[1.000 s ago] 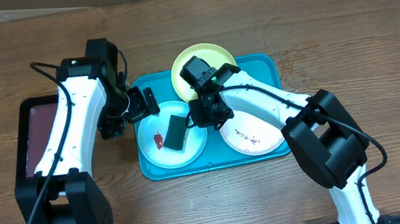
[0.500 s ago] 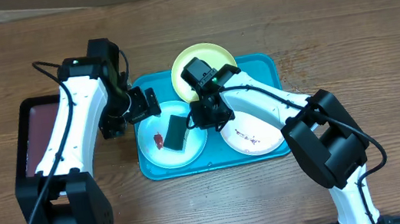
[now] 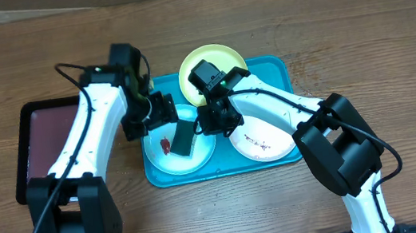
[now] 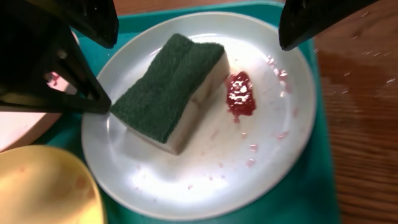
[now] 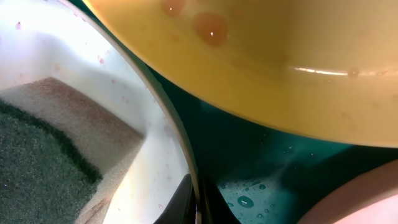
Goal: Clean dirty plates on tray and stack at the side
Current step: 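Scrub the light-blue plate with the sponge in the left gripper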
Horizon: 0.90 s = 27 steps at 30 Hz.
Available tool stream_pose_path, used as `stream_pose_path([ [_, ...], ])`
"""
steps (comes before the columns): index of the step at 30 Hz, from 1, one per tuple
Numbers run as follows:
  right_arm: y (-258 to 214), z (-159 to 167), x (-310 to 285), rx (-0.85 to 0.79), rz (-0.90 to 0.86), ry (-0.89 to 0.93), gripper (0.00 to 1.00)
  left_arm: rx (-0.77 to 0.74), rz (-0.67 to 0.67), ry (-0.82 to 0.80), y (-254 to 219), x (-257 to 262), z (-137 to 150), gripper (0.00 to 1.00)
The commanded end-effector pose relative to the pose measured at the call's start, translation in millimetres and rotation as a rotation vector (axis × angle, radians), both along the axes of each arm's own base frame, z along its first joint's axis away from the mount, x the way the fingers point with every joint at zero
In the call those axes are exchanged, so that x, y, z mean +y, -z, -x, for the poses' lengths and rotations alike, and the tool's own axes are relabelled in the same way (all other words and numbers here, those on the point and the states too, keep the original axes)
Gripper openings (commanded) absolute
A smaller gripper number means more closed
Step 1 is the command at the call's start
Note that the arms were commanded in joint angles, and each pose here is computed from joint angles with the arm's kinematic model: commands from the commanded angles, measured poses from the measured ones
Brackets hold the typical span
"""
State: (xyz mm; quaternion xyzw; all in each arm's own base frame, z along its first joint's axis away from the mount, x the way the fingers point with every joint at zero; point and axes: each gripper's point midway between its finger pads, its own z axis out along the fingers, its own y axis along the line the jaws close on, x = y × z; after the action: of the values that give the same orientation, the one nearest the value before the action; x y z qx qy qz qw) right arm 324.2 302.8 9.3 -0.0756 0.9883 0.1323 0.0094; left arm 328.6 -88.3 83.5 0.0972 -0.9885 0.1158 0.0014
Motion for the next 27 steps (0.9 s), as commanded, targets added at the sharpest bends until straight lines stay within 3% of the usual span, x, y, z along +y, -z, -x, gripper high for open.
stream_pose_path([
  [1, 6.1, 1.5, -1.6, 0.0, 0.016, -0.004, 0.04, -0.012, 0.052, 0.102, 14.7, -10.5, 9.6, 0.82],
  [5, 6.0, 1.0, -1.2, -0.002, 0.014, -0.005, 0.04, -0.078, 0.101, 0.286, 27.4, -18.9, 11.2, 0.98],
  [8, 5.7, 0.0, -0.3, -0.006, 0.01, -0.005, 0.04, -0.111, 0.122, 0.308, 26.4, -23.2, 5.8, 0.95],
  [12, 5.5, -1.0, 0.5, -0.01, 0.007, -0.004, 0.04, -0.139, 0.038, 0.335, 30.3, -15.2, -0.9, 0.91],
  [20, 5.3, -1.8, 1.1, -0.013, 0.004, -0.004, 0.04, -0.152, -0.012, 0.476, 38.5, -34.6, 3.7, 0.92],
  [27, 5.8, 0.1, -0.5, -0.005, 0.011, -0.005, 0.04, -0.111, -0.072, 0.494, 56.1, -36.4, 6.7, 0.9],
])
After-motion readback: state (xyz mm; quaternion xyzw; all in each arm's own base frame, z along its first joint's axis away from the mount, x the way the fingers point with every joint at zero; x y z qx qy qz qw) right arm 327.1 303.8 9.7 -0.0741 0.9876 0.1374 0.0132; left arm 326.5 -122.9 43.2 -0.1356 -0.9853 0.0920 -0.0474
